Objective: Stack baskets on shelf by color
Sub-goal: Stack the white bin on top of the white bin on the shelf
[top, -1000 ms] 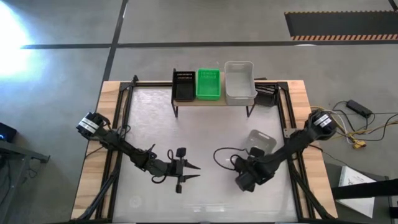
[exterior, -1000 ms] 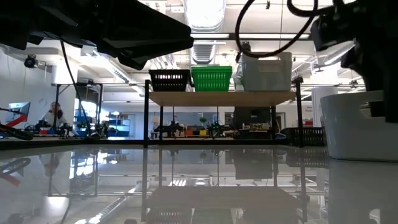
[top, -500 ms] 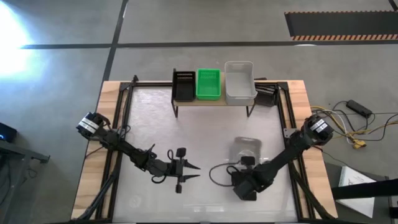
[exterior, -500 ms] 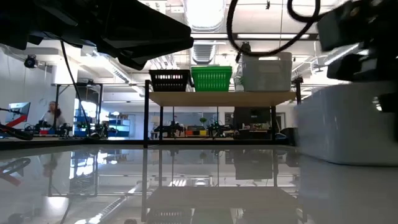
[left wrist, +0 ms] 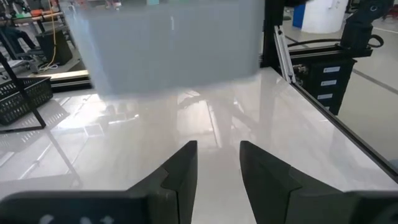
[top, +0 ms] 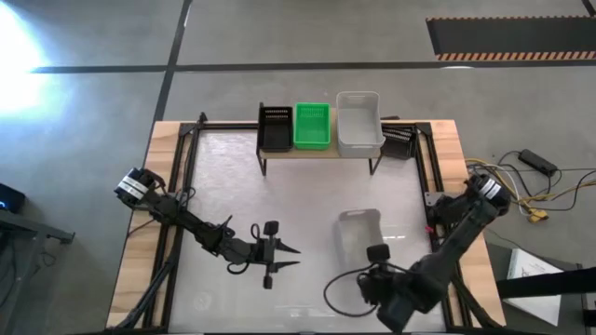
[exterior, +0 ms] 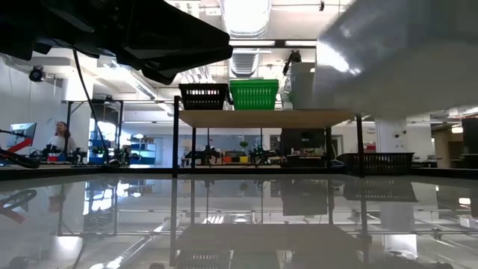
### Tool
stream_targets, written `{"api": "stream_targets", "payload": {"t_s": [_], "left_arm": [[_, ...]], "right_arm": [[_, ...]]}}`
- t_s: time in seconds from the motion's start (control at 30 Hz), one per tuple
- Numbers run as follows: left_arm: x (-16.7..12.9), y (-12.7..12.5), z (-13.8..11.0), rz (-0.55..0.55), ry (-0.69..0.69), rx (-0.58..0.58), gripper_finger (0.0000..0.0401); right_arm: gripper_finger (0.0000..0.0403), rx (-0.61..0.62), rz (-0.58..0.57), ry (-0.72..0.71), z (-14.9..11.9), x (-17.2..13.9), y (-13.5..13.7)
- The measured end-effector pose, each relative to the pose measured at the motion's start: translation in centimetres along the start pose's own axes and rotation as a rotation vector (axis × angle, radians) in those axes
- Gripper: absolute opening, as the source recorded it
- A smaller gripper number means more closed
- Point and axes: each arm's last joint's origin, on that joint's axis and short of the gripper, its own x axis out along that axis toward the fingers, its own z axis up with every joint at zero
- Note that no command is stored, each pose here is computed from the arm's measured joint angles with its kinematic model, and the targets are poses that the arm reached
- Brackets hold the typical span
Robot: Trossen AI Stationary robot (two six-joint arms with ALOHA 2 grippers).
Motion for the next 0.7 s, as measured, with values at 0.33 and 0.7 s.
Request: {"api": "stream_targets", "payload": {"t_s": [0.33,0.7], "left_arm": [[0.0,0.0,0.0,0.000,0.000,0.000,0.0105],[0.0,0.0,0.0,0.000,-0.001,-0.002,0.0105]], "right_arm": [[0.0009,-0.127,-0.390,-0.189,3.4,-9.0,-5.0],[0.0009,-0.161,-0.563,-0.076,5.4,-12.8,-20.0]]}}
